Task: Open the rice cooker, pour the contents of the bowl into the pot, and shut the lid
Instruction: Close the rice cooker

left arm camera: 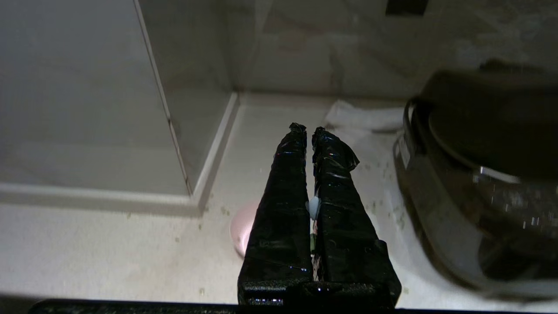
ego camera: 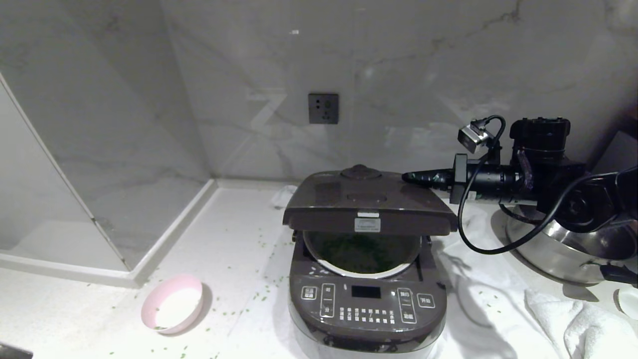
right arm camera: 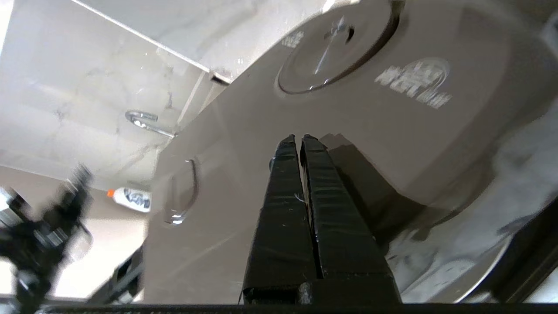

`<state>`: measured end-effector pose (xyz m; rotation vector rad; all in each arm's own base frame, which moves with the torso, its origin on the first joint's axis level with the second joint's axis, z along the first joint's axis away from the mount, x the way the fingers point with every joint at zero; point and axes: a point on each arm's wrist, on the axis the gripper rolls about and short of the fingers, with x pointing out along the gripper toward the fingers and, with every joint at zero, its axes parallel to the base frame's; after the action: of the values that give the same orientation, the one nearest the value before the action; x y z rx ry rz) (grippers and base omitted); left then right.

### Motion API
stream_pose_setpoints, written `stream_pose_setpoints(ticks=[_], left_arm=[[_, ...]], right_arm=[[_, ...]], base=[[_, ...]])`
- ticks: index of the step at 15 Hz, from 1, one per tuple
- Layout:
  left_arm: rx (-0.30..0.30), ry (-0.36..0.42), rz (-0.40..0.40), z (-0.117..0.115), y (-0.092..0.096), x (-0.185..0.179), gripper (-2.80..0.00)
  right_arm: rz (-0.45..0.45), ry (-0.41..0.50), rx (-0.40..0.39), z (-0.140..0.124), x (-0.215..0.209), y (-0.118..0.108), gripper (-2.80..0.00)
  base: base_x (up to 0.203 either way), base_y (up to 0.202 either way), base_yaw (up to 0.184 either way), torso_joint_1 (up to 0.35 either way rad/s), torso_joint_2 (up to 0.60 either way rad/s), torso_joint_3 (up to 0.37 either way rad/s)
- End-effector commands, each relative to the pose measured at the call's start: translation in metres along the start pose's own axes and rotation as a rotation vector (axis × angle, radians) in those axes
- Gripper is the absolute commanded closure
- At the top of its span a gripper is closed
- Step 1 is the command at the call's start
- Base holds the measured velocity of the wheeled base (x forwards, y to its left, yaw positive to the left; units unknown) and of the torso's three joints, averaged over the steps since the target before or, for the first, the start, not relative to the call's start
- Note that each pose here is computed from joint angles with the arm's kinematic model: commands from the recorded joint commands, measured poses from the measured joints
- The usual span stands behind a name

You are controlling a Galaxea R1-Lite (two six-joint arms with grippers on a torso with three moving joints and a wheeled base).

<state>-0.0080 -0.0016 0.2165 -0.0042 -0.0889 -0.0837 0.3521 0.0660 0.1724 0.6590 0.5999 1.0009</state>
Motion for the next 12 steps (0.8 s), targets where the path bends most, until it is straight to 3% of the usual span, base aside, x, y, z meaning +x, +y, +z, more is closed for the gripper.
stream_pose_setpoints(ticks=[1, 3, 5, 9, 12], left_arm=[[-0.016, 0.101, -0.016, 0.039, 0.004, 0.071, 0.0], [-0.047, 0.106, -0.073, 0.067, 0.0, 0.119, 0.0], [-0.082, 0.143, -0.149, 0.078, -0.02, 0.168, 0.0], [-0.074, 0.243, -0.215, 0.067, -0.103, 0.239, 0.0], [-0.05, 0.343, -0.334, 0.039, -0.164, 0.244, 0.0]], right_arm=[[0.008, 0.018, 0.012, -0.007, 0.001, 0.003, 0.0], [0.008, 0.032, 0.024, -0.013, 0.003, 0.003, 0.0], [0.007, 0.048, 0.037, -0.019, 0.004, 0.002, 0.0], [0.003, 0.055, 0.047, -0.025, 0.003, 0.004, 0.0], [-0.005, 0.053, 0.05, -0.028, 0.0, 0.005, 0.0]], base=[[0.0, 0.0, 0.0, 0.0, 0.0, 0.0], [0.0, 0.0, 0.0, 0.0, 0.0, 0.0], [0.0, 0.0, 0.0, 0.0, 0.0, 0.0], [0.0, 0.0, 0.0, 0.0, 0.0, 0.0], [0.0, 0.0, 0.0, 0.0, 0.0, 0.0]])
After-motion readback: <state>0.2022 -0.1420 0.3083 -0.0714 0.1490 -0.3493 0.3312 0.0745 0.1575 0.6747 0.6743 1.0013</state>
